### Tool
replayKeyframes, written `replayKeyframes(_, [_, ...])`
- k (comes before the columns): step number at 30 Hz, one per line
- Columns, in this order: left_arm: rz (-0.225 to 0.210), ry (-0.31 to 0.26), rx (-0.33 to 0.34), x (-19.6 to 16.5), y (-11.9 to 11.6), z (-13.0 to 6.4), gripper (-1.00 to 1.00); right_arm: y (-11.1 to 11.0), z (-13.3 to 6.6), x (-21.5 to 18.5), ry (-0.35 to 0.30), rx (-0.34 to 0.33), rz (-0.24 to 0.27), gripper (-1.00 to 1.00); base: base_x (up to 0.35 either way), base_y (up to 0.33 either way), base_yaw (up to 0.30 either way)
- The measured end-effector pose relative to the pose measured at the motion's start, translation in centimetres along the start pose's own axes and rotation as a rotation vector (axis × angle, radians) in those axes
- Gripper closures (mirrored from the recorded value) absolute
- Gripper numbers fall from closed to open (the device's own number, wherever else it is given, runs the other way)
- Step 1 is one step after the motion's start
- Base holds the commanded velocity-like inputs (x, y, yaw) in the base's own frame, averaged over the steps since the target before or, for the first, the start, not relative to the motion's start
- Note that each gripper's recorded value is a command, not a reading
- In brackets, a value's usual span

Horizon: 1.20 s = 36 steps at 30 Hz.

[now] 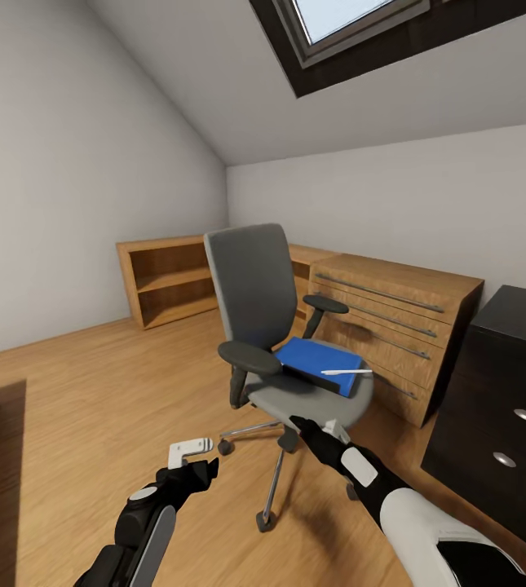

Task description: In the bedroom, organize the workspace by keeping the computer under the desk, ensuring the monitor is on the desk, placing the keyboard on the desk next to the monitor, placing the mouse on the desk next to the keyboard, moving the folder from the swivel chair onto the desk next to the mouse, stacking the notebook on top of the folder with the pen on top of the notebook, and positioning the swivel chair next to the desk.

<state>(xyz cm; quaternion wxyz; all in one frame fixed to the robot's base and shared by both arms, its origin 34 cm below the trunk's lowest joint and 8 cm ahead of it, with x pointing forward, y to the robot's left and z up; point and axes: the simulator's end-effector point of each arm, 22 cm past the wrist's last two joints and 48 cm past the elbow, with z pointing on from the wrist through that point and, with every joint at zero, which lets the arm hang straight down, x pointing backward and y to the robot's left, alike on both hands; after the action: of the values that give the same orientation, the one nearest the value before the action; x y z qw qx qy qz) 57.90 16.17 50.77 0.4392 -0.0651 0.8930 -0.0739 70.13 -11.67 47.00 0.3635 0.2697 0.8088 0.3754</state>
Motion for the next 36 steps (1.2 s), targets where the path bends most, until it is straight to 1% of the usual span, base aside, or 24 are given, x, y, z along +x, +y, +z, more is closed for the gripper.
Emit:
replayKeyframes(21, [0.000, 0.000, 0.000, 0.0, 0.0, 0.0, -1.00, 0.0, 0.0, 0.0, -0.001, 0.000, 0.000, -1.00, -0.002, 0.000, 0.000])
replayKeyframes(26, [0.000, 0.001, 0.000, 0.0, 0.0, 0.0, -1.00, -0.1, 0.0, 0.1, 0.003, 0.001, 0.001, -1.00, -0.211, 0.000, 0.000])
replayKeyframes(27, [0.000, 0.002, 0.000, 0.1, 0.0, 0.0, -1.00, -0.3, 0.0, 0.4, 0.008, 0.004, 0.005, -1.00, -0.307, 0.000, 0.000])
replayKeyframes(28, [0.000, 0.002, 0.000, 0.1, 0.0, 0.1, -1.00, -1.9, 0.0, 1.9, 0.040, 0.041, 0.001, -1.00, -0.264, 0.000, 0.000])
replayKeyframes(31, [0.000, 0.001, 0.000, 0.0, 0.0, 0.0, -1.00, -1.9, 0.0, 2.0, 0.041, 0.041, 0.003, -1.00, -0.169, 0.000, 0.000])
replayKeyframes(36, [0.000, 0.001, 0.000, 0.0, 0.0, 0.0, -1.00, -1.8, -0.1, 2.1, 0.043, 0.040, 0.004, -1.00, -0.020, 0.000, 0.000])
